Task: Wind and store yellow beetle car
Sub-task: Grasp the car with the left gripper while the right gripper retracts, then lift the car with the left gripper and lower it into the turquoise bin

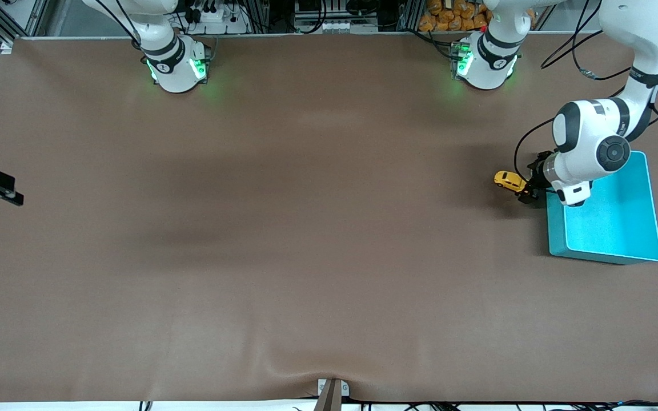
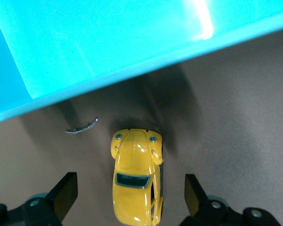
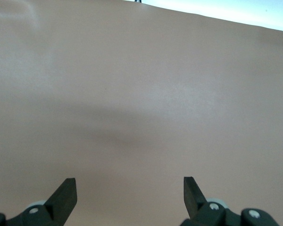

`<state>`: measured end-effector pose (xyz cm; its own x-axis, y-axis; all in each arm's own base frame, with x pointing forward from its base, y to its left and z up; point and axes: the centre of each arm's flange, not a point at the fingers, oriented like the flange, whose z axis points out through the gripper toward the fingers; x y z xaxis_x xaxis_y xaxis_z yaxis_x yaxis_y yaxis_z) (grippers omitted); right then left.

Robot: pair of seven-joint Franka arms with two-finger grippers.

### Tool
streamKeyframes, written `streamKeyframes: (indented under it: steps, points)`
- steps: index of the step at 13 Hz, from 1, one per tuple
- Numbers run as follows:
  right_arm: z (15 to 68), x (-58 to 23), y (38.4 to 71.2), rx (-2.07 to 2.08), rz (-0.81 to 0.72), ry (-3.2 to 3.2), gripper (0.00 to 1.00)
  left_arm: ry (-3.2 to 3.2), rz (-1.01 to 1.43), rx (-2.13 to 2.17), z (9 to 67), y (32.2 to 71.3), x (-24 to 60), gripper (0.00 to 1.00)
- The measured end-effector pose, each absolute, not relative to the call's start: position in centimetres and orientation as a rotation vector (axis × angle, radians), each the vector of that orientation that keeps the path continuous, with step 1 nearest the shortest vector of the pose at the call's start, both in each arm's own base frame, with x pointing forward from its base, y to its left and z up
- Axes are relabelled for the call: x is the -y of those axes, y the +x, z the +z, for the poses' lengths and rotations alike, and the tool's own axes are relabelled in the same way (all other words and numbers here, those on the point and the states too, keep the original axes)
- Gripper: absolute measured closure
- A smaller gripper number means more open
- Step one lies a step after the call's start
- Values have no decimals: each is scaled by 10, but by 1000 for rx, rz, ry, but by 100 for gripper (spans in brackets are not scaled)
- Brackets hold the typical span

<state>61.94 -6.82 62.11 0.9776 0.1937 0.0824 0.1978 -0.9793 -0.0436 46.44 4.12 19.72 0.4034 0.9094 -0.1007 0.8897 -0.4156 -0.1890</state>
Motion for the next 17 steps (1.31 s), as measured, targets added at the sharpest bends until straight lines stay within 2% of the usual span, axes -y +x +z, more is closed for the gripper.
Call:
streamKeyframes:
  steps: [5,9,11,15,17]
  points:
    - [647,55,583,202,-119,-3074,0,-2515,291,1672,188,453,-44,0]
    - [665,51,554,116,-47,-3070,0,-2480,300,1707,185,449,-38,0]
    - [671,46,547,107,-40,-3069,0,-2477,289,1716,183,450,-33,6]
    - [672,44,544,105,-34,-3069,0,-2487,261,1727,181,453,-29,54]
    - [671,44,544,104,-24,-3068,0,-2477,254,1744,182,454,-29,54]
